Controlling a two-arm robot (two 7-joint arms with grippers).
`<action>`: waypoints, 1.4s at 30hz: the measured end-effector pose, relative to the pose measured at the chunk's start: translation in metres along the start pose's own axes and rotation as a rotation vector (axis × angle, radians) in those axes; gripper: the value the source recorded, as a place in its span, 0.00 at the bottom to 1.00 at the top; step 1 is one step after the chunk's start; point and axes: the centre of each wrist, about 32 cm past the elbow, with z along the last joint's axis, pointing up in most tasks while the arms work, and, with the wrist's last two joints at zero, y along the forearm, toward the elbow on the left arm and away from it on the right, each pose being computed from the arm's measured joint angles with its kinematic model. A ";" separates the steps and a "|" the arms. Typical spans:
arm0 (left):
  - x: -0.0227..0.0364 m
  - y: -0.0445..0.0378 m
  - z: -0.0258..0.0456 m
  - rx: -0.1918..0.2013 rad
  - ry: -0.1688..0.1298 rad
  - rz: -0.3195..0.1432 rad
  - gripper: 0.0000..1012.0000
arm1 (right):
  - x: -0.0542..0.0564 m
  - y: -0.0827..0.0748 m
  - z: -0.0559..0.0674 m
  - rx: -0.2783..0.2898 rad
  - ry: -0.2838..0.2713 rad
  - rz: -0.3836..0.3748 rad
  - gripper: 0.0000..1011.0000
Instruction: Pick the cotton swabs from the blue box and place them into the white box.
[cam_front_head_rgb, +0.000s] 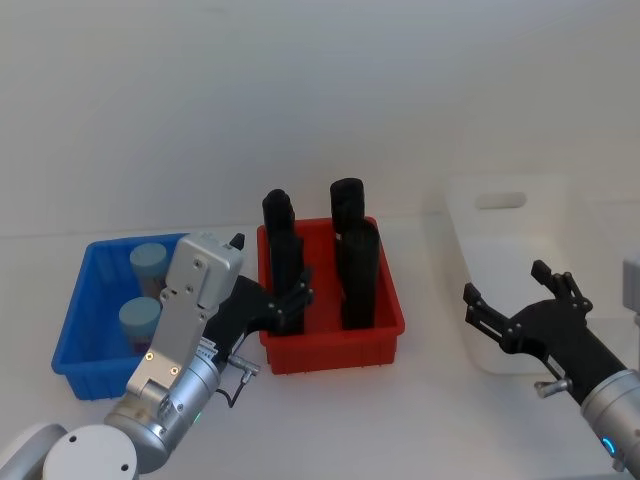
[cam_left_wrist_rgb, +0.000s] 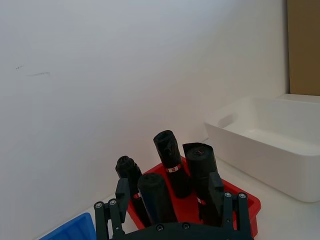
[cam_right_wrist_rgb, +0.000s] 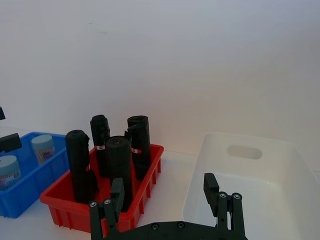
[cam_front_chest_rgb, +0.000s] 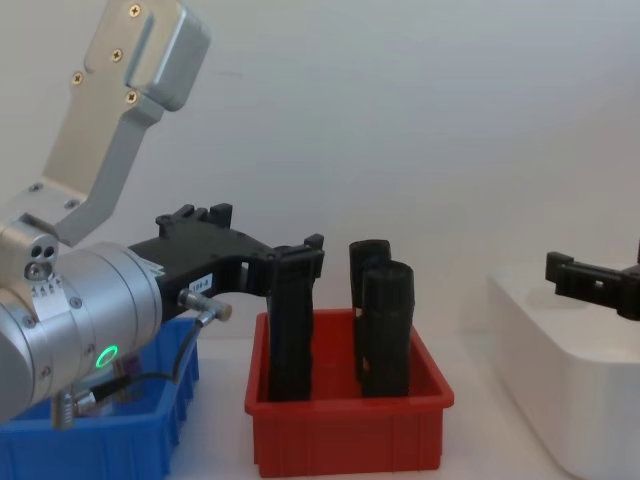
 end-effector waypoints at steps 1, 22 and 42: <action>0.0000 0.0000 0.0000 0.000 0.000 0.000 0.99 | 0.000 0.000 0.000 0.000 0.000 0.000 0.99; 0.0000 0.0000 0.0000 0.000 0.000 0.000 0.99 | 0.000 0.000 0.000 0.000 0.000 0.000 0.99; 0.0000 0.0000 0.0000 0.000 0.000 0.000 0.99 | 0.000 0.000 0.000 0.000 0.000 0.000 0.99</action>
